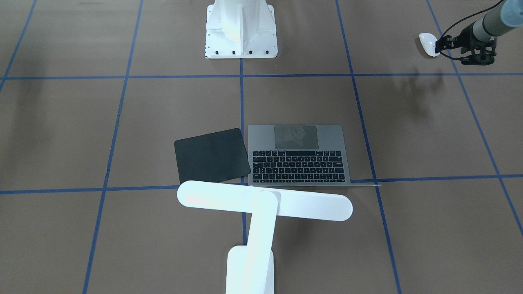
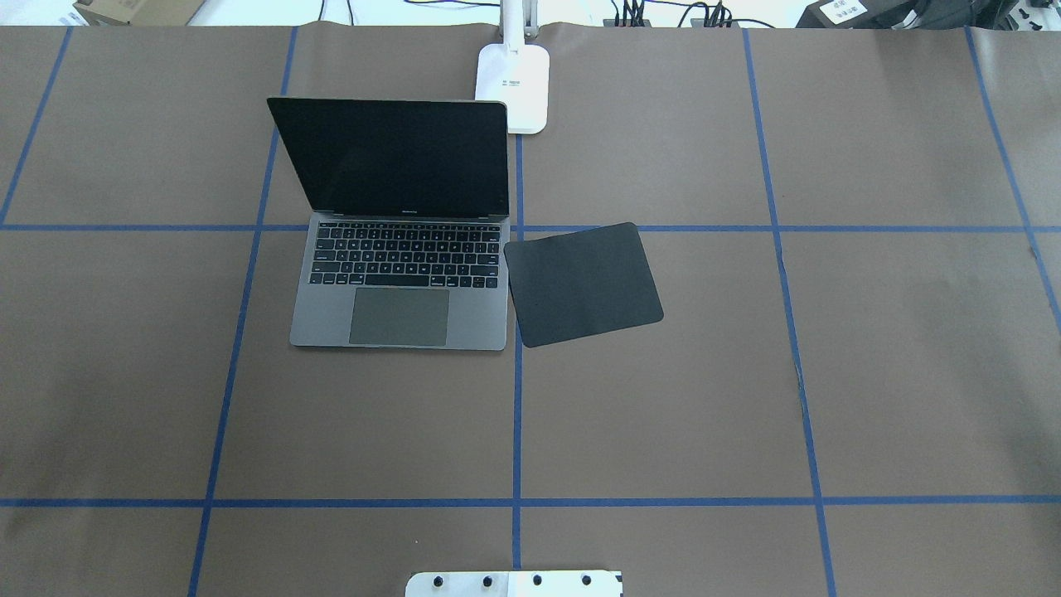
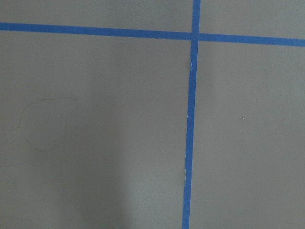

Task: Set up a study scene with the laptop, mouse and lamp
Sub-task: 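Hold the white mouse in the left gripper off the table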

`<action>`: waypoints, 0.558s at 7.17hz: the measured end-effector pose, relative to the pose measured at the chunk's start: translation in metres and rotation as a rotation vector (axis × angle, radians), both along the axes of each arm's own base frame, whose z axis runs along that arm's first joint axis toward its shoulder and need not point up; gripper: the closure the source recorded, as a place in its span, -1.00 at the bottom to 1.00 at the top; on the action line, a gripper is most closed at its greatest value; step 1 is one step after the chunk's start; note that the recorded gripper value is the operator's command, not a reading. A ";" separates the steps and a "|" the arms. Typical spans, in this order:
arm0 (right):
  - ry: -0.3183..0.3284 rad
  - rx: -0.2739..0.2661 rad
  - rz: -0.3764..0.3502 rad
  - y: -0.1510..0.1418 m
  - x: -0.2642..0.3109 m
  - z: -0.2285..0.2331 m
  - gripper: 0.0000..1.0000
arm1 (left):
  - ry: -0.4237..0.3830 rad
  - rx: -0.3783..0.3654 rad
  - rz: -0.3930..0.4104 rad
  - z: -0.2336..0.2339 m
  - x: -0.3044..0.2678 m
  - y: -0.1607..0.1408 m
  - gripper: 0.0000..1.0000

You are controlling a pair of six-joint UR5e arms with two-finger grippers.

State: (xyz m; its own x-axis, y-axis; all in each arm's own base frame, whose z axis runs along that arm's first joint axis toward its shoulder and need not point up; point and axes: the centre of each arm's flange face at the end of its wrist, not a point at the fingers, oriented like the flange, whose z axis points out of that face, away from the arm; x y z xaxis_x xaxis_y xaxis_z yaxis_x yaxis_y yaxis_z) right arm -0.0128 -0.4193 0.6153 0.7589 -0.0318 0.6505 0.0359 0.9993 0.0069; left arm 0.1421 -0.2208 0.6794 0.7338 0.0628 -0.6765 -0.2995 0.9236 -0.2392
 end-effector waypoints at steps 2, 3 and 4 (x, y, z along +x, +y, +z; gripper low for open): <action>0.001 0.002 0.000 0.000 0.000 0.000 -1.00 | -0.020 -0.051 -0.011 0.001 0.011 0.016 -1.00; 0.001 0.003 0.000 0.000 0.000 -0.001 -1.00 | -0.030 -0.066 0.003 0.002 0.014 0.024 -1.00; 0.001 0.005 0.001 0.000 0.000 -0.002 -1.00 | -0.039 -0.075 0.023 0.005 0.015 0.031 -1.00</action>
